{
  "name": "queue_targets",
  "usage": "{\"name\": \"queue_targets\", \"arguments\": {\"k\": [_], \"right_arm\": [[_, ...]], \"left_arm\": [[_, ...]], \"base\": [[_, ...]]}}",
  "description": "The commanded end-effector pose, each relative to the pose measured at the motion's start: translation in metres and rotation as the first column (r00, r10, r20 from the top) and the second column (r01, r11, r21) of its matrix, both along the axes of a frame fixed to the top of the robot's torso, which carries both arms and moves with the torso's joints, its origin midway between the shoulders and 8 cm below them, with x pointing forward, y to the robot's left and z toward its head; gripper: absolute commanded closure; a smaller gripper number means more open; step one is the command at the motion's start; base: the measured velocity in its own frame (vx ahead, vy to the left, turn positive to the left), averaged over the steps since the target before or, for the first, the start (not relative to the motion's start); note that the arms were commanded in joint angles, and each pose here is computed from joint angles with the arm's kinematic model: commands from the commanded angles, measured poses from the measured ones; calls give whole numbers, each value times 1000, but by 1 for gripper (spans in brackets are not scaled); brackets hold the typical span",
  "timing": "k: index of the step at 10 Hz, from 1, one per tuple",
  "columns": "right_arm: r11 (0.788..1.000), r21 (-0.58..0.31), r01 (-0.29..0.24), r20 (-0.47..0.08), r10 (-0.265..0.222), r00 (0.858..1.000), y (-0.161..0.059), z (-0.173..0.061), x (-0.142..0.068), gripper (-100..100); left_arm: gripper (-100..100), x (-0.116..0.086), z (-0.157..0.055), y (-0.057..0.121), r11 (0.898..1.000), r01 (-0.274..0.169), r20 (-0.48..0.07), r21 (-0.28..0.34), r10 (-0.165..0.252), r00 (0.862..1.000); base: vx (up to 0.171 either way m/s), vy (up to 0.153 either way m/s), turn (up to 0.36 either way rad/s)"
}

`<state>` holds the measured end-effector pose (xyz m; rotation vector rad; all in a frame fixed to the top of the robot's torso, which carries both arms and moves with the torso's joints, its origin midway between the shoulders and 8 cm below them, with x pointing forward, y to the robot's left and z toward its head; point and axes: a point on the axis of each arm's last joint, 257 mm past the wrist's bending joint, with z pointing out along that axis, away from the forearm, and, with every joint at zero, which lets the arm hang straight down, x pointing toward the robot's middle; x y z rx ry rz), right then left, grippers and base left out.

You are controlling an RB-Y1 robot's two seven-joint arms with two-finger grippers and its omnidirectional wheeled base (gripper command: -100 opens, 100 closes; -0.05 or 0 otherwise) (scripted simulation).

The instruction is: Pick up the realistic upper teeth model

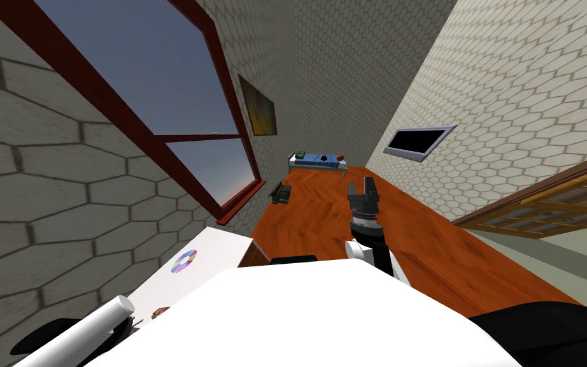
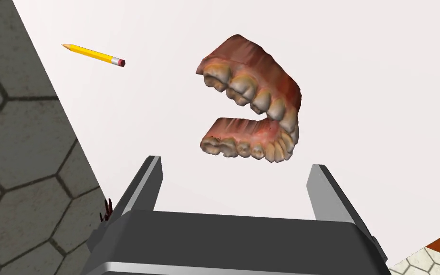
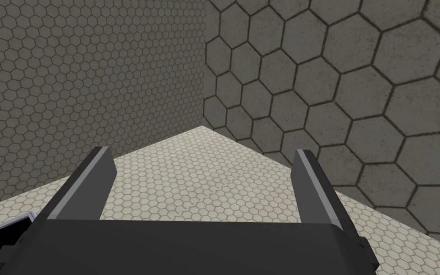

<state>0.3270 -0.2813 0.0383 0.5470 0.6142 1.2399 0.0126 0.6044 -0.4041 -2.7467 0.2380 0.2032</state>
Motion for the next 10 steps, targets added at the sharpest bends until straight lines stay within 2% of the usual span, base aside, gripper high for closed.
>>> {"name": "queue_targets", "arguments": {"k": [1, 3, 4, 5, 6, 9, 10], "right_arm": [[1000, 0, 0, 0, 0, 1000, 0, 0, 0, 0], [1000, 0, 0, 0, 0, 1000, 0, 0, 0, 0], [1000, 0, 0, 0, 0, 1000, 0, 0, 0, 0], [1000, 0, 0, 0, 0, 1000, 0, 0, 0, 0], [1000, 0, 0, 0, 0, 1000, 0, 0, 0, 0], [1000, 0, 0, 0, 0, 1000, 0, 0, 0, 0], [1000, 0, 0, 0, 0, 1000, 0, 0, 0, 0]], "left_arm": [[-100, -19, -10, -18, 997, -37, -23, -61, 36, 999], [-100, -33, -24, -38, 990, -69, -43, -126, 64, 997], [-100, -30, -21, -34, 993, -58, -36, -102, 55, 998], [0, -31, -22, -36, 992, -60, -38, -108, 56, 998], [-100, -28, -32, -36, 993, -51, -38, -108, 48, 998], [-100, -25, -44, -37, 993, -41, -38, -109, 37, 999], [-100, -26, -41, -37, 993, -44, -39, -110, 40, 998]], "base": [[83, 52, -102], [63, 40, -76], [20, 16, -13], [0, 0, 0], [5, 21, 60], [3, 23, 37], [0, 0, 0]]}}
